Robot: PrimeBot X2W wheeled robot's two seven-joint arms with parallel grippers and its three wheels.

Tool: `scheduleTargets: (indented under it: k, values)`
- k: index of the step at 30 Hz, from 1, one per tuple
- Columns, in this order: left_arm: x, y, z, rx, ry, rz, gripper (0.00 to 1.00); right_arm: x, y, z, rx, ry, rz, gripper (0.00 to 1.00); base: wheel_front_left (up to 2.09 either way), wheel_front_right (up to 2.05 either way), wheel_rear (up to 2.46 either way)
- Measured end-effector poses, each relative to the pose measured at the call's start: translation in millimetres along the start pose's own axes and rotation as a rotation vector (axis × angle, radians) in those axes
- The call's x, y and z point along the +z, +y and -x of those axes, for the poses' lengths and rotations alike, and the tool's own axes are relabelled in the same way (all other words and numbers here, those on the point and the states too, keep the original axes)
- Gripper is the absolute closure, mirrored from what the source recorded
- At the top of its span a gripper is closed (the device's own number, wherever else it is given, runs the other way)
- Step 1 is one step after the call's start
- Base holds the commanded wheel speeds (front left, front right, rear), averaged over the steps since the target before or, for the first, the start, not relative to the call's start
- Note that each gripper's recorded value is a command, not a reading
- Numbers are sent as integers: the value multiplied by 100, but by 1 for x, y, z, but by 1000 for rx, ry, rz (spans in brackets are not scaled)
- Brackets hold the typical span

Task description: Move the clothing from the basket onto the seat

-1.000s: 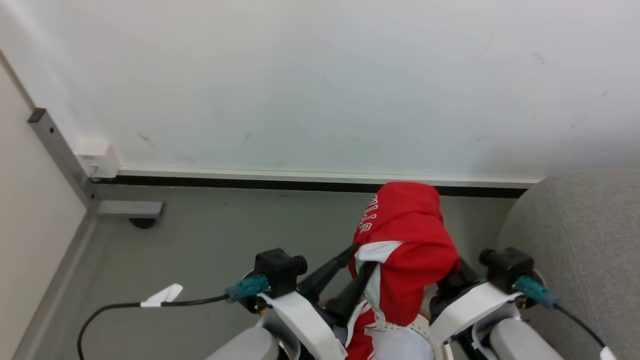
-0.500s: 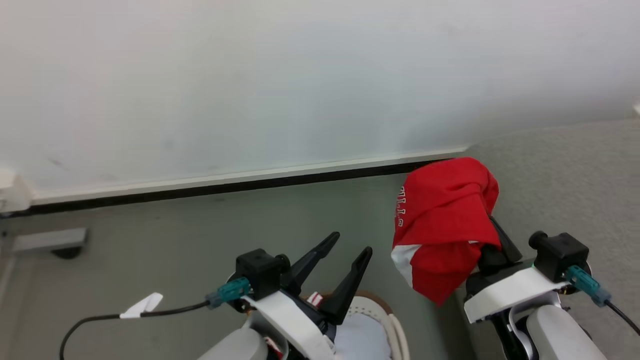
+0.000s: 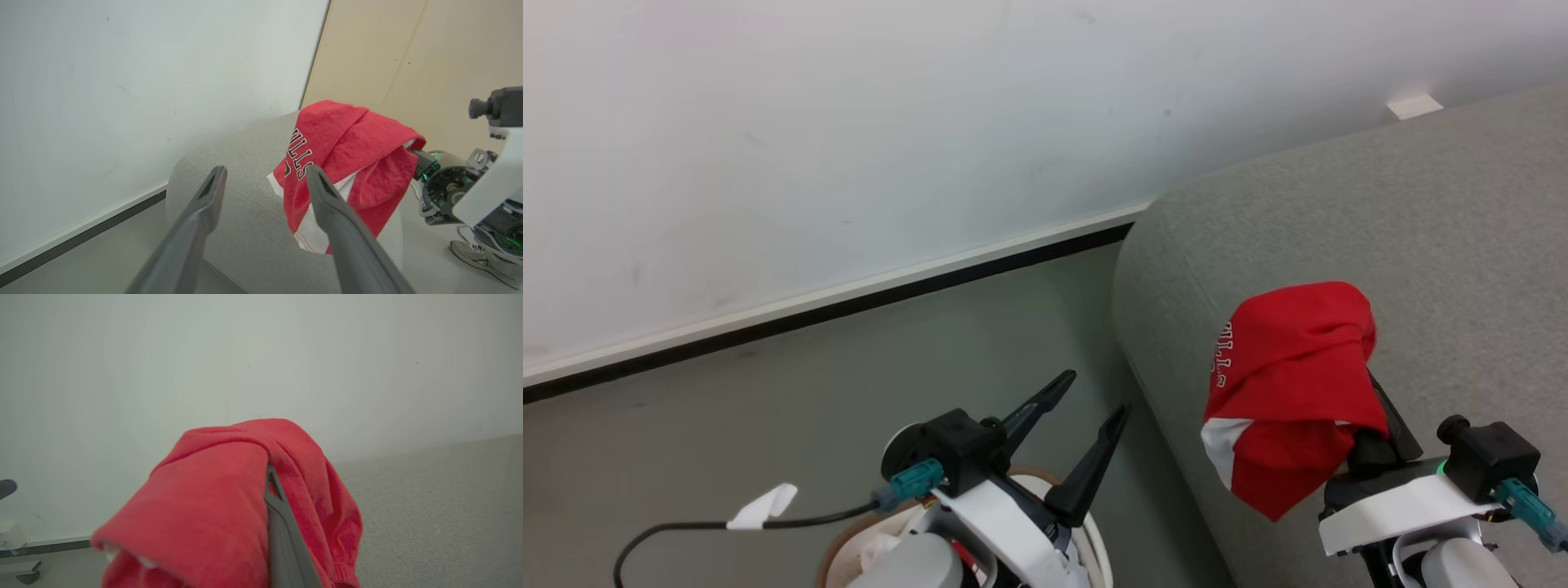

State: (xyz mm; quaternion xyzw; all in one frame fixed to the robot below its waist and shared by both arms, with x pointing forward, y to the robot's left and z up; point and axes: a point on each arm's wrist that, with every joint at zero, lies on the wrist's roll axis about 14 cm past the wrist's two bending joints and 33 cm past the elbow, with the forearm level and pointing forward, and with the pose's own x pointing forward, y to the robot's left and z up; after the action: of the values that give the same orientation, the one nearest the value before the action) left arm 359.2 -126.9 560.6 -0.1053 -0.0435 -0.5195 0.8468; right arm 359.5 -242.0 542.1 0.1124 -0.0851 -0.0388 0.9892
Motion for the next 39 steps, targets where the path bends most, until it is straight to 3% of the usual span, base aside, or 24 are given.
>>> scheduleTargets:
  k: [9, 21, 27, 33, 39]
  values:
    - [-11, -15, -18, -67, 3, 39, 0, 4, -27, 19, -96, -10, 22, 100, 0, 0, 0]
    - [-21, -11, -21, -77, 15, 48, 0, 7, -33, 13, -108, -15, 57, 100, 0, 0, 0]
    - [-31, 6, -20, -75, 23, 54, 0, 31, -46, -23, -88, -57, 154, 100, 0, 0, 0]
    - [-49, 42, -16, -39, 48, 70, 0, 58, -74, -78, -135, -119, 141, 100, 0, 0, 0]
    - [-71, 85, -8, 15, 76, 95, 0, 51, -106, -130, -178, -45, 237, 100, 0, 0, 0]
